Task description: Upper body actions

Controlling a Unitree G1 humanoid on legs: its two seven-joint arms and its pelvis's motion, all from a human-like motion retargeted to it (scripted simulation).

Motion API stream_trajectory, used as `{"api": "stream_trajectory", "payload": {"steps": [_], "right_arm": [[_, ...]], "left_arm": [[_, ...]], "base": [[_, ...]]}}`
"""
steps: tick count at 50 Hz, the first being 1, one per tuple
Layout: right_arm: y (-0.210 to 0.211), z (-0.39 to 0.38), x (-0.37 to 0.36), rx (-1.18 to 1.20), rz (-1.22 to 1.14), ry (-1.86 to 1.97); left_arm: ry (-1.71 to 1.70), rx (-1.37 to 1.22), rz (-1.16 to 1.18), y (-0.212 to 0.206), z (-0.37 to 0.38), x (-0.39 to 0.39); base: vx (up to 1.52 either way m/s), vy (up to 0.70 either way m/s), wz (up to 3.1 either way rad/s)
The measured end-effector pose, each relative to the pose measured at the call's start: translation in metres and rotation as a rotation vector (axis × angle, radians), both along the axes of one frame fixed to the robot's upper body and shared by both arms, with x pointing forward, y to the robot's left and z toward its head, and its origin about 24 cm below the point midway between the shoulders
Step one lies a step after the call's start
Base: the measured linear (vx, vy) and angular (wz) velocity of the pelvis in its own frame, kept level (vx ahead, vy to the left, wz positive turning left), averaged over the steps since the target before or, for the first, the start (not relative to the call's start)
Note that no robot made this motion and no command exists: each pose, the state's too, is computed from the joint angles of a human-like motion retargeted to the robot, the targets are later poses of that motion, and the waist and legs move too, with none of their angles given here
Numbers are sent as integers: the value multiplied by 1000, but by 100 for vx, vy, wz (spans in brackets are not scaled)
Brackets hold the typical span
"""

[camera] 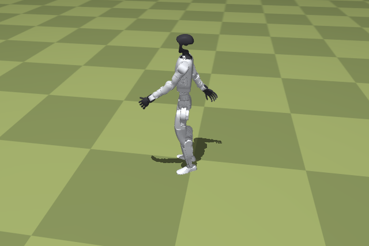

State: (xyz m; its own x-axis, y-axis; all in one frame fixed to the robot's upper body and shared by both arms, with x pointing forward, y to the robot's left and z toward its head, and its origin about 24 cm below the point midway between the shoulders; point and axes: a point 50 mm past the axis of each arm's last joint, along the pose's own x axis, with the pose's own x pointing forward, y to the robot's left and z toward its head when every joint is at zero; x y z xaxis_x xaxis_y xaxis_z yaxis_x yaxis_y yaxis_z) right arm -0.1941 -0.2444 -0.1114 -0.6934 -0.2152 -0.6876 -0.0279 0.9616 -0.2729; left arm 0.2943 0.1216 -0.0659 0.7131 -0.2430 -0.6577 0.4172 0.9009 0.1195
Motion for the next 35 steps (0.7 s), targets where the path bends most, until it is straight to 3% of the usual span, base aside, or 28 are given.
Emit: {"api": "stream_trajectory", "payload": {"steps": [5,11,16,21,28,35], "right_arm": [[11,-18,29,41,36,-67],[33,-58,158,282,342,-370],[94,-56,305,601,674,-759],[166,-10,405,866,937,-1123],[203,35,448,894,1189,-1443],[158,-26,376,775,1180,-1118]], "left_arm": [[174,95,-1,14,-43,-52],[814,175,124,51,-110,-222],[1506,149,396,63,-88,-402],[1686,14,632,43,-46,-510],[1890,41,731,29,-6,-564],[1614,11,704,37,-64,-479]], "base": [[1,2,18],[-1,0,8],[-1,-7,-22],[0,0,-34],[-1,-2,0],[0,-1,2]]}}
